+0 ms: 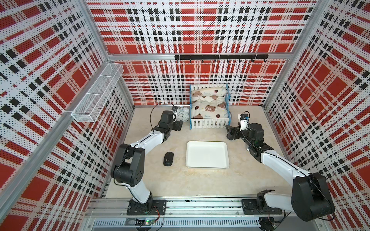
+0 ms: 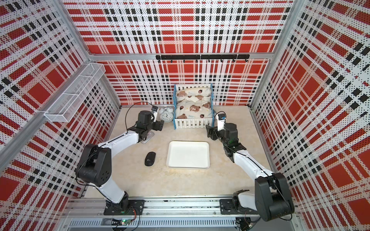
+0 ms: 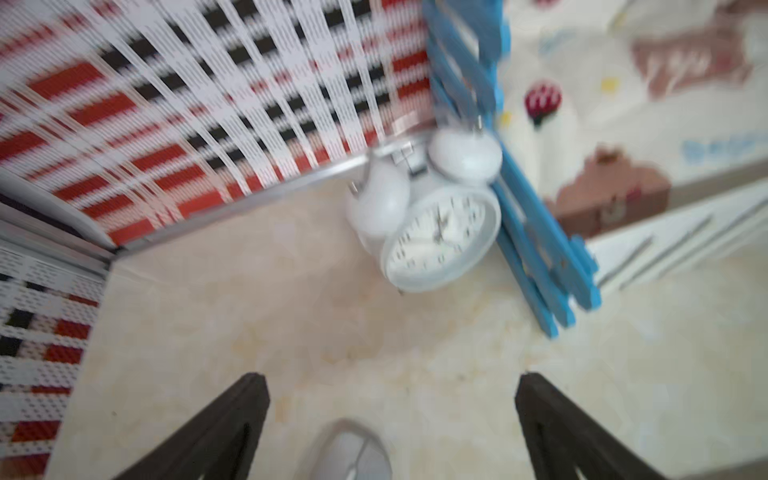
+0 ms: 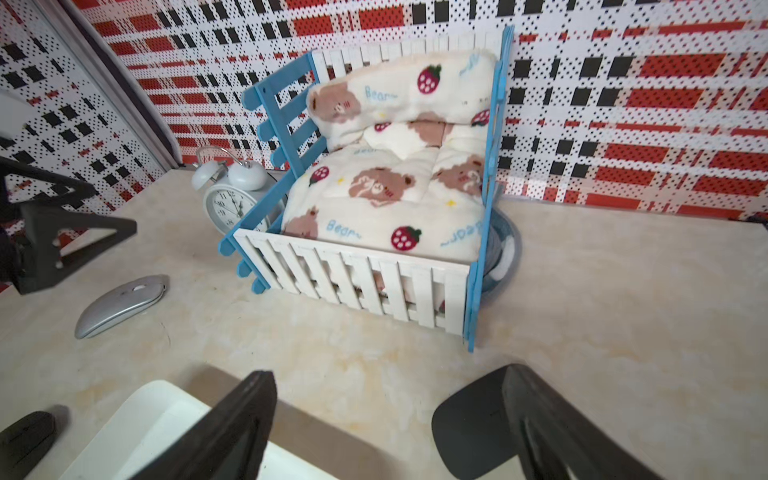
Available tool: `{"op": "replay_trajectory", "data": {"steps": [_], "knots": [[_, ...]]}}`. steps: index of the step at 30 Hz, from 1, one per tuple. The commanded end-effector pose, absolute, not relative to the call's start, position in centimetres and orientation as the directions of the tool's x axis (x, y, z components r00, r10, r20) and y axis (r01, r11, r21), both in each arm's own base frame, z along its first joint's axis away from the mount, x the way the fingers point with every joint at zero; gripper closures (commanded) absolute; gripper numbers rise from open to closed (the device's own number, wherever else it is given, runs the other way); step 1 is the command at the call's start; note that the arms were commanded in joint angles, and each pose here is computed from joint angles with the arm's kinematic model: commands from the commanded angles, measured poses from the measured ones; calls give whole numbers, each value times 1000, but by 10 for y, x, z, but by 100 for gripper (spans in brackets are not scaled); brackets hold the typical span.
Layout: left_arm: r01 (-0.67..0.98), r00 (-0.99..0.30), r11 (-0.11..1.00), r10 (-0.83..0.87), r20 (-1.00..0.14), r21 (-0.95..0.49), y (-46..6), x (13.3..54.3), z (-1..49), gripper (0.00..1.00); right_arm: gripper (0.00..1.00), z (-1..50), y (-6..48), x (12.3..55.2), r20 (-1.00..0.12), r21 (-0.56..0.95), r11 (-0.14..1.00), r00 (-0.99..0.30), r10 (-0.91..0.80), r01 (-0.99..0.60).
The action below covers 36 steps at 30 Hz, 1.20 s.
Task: Put the mouse in the storage box
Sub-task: Pick up the mouse from the center of the board.
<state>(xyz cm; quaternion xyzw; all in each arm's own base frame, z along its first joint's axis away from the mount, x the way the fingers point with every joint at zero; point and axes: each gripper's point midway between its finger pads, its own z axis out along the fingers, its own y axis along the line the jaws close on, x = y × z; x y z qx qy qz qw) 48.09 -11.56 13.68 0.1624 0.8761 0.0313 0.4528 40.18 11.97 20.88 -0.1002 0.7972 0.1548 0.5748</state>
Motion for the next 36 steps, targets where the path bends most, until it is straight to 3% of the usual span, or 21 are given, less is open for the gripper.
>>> {"op": "replay_trajectory", "data": {"steps": [1,14,26,36], "knots": [[323,-658,926,367,-658,193,-112,459,99,1,9,197,125,407,-931,147,929,-365,14,-340],[218,-760,947,316,-567,235,-55,471,74,1,13,190,133,416,-921,192,920,-386,50,-340],[291,-824,916,387,-415,276,-48,447,39,1,14,194,133,418,-923,176,923,-383,35,-342],[273,-849,926,360,-387,262,-32,452,24,1,14,197,131,412,-930,174,924,-367,40,-340]]}}
